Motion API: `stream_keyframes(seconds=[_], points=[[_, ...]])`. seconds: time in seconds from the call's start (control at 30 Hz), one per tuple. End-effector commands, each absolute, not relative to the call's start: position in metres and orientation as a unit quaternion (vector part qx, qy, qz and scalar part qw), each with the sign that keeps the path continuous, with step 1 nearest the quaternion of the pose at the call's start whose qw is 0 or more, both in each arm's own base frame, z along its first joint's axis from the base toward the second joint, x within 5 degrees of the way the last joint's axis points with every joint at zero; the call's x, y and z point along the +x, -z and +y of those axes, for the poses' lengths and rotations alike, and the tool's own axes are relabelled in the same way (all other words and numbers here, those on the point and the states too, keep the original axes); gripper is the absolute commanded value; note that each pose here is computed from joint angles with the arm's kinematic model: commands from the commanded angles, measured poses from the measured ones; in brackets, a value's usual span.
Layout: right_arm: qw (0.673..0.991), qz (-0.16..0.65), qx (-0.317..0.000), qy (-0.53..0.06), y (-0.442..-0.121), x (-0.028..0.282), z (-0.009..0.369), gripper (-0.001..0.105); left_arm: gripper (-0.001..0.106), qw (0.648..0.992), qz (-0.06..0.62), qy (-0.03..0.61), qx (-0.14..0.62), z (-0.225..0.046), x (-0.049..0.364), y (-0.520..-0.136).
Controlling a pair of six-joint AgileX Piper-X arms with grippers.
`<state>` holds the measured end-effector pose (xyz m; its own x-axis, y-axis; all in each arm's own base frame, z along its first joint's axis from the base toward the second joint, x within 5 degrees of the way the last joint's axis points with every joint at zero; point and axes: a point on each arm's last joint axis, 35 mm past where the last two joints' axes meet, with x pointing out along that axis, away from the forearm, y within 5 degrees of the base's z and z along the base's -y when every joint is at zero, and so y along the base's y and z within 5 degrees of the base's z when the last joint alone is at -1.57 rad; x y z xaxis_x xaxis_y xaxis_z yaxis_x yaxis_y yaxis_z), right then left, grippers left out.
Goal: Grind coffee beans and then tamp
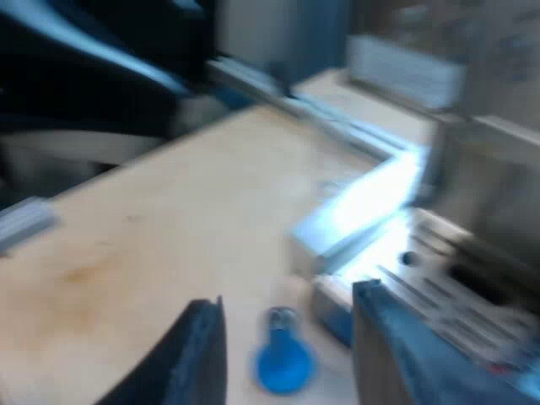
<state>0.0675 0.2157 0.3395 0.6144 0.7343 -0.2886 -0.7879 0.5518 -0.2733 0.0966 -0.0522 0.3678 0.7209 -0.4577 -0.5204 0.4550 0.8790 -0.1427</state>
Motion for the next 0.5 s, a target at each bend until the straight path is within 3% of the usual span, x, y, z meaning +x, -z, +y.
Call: stream_keyframes(seconds=[0.03,0.17,0.4,0.5], points=[[0.885,0.079,-0.215,-0.405,-0.346,0.074,0.210,0.033,0.076,0.929,0.281,0.240,-0.018,-0.052,0.098,-0.372],[0.905,0.092,-0.210,-0.358,-0.357,0.097,0.200,0.033,0.076,0.930,0.281,0.236,-0.022,-0.054,0.104,-0.376],[0.920,0.099,-0.186,-0.330,-0.367,0.123,0.185,0.033,0.076,0.940,0.275,0.196,-0.043,-0.046,0.117,-0.391],[0.938,0.114,-0.154,-0.289,-0.372,0.135,0.168,0.033,0.076,0.943,0.272,0.177,-0.078,-0.036,0.124,-0.400]])
